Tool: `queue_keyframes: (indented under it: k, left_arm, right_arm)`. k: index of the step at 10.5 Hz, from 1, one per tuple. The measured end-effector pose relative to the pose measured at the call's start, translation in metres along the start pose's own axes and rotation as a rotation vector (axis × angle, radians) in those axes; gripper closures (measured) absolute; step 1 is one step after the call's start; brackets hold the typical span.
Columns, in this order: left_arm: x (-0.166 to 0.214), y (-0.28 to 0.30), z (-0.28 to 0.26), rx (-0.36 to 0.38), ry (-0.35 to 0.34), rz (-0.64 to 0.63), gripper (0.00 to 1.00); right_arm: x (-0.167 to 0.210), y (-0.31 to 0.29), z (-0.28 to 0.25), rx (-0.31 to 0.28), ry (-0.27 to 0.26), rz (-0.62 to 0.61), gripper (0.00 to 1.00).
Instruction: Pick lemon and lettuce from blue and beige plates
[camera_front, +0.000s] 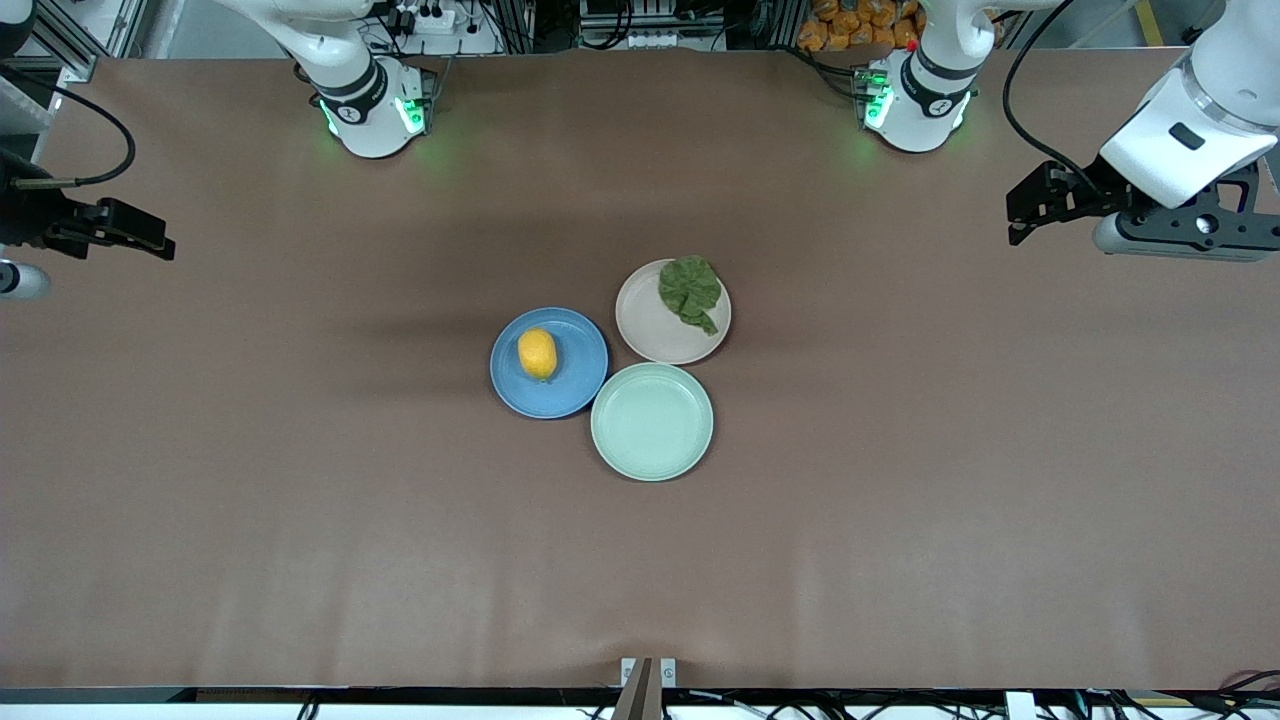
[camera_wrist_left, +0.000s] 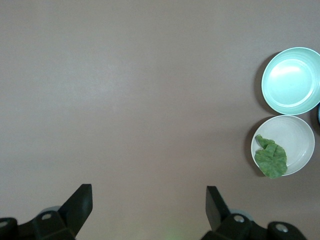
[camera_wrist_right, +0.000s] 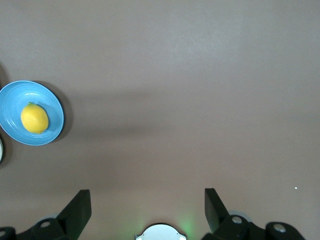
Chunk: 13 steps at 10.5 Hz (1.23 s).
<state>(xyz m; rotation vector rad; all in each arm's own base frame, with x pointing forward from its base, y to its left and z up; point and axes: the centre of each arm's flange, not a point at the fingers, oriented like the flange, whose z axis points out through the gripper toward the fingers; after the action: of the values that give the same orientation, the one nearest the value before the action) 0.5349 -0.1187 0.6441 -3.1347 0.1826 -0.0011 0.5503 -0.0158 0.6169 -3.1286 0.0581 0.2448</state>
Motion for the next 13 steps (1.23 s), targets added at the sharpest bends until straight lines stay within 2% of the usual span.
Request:
queue_keyframes:
  k: [13]
  left_arm:
    - [0.0024,-0.0002,0.0043,0.000,-0.008,0.000,0.00]
  right_arm:
    - [0.0001,0.0026,0.0002,0.001,0.000,0.004,0.00]
